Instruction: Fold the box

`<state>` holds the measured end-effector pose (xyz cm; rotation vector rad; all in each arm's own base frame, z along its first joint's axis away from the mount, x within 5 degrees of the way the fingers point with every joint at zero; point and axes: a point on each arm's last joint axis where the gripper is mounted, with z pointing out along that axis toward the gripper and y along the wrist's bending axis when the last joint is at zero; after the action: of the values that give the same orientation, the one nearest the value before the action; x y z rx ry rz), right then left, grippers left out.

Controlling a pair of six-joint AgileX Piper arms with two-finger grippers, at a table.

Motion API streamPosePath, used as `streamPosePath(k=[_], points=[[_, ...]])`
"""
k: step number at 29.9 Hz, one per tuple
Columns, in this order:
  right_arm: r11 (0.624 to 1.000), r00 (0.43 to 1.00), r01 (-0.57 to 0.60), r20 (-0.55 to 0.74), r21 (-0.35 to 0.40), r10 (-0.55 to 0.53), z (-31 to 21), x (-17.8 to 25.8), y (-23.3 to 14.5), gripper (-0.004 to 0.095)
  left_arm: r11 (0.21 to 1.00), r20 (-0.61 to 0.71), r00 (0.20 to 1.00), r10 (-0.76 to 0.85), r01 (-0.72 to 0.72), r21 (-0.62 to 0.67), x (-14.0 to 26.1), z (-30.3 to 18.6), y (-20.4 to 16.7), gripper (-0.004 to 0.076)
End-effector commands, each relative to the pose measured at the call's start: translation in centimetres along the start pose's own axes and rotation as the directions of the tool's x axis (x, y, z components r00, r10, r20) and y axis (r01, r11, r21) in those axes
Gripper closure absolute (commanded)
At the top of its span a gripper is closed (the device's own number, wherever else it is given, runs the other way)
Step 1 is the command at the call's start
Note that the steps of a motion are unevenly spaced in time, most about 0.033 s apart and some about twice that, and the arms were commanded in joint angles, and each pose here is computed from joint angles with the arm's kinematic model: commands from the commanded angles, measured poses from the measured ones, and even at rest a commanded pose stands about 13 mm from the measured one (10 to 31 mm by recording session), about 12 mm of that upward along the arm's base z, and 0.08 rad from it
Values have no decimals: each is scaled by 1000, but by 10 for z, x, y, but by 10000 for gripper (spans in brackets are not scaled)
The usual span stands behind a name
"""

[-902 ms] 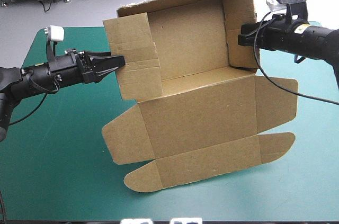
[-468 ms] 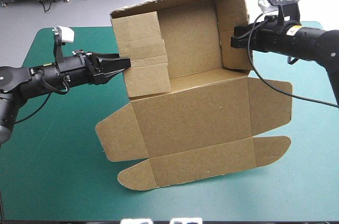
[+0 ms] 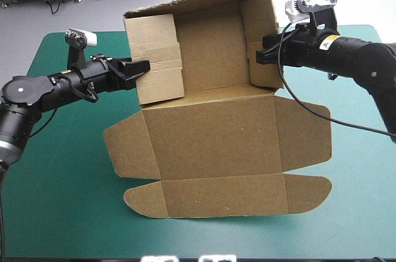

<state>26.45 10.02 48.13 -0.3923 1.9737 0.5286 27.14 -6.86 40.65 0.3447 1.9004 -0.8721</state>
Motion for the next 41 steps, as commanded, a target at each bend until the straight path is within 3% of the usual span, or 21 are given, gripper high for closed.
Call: streamPosePath(k=[1, 2, 3, 9, 17, 24, 35, 41], points=[[992, 992, -59, 106, -112, 71, -24, -14, 26, 907, 999, 86, 996, -37, 34, 39, -14, -4, -12, 645], [992, 992, -62, 102, -106, 73, -23, -13, 27, 907, 999, 87, 996, -36, 33, 39, -14, -4, -12, 717], [992, 992, -66, 102, -104, 77, -25, -13, 28, 907, 999, 85, 996, -34, 31, 37, -14, -4, -12, 734], [995, 996, -85, 10, -44, 86, -22, -4, 23, 907, 999, 84, 996, 35, -37, 27, -20, -10, -30, 734], [987, 967, -127, -209, 99, 145, 2, 17, 6, 908, 963, -152, 977, 150, -179, -204, -28, -19, -42, 734], [979, 912, -152, -363, 135, 192, 67, 40, -13, 908, 928, -426, 903, 45, -196, -317, -6, 3, -8, 734], [967, 841, -173, -484, 187, 244, 153, 83, -41, 908, 921, -566, 804, -185, -60, -385, 37, 80, 59, 734], [977, 833, -125, -517, 173, 198, 182, 101, -51, 903, 913, -622, 742, -250, -33, -407, 65, 111, 88, 734]])
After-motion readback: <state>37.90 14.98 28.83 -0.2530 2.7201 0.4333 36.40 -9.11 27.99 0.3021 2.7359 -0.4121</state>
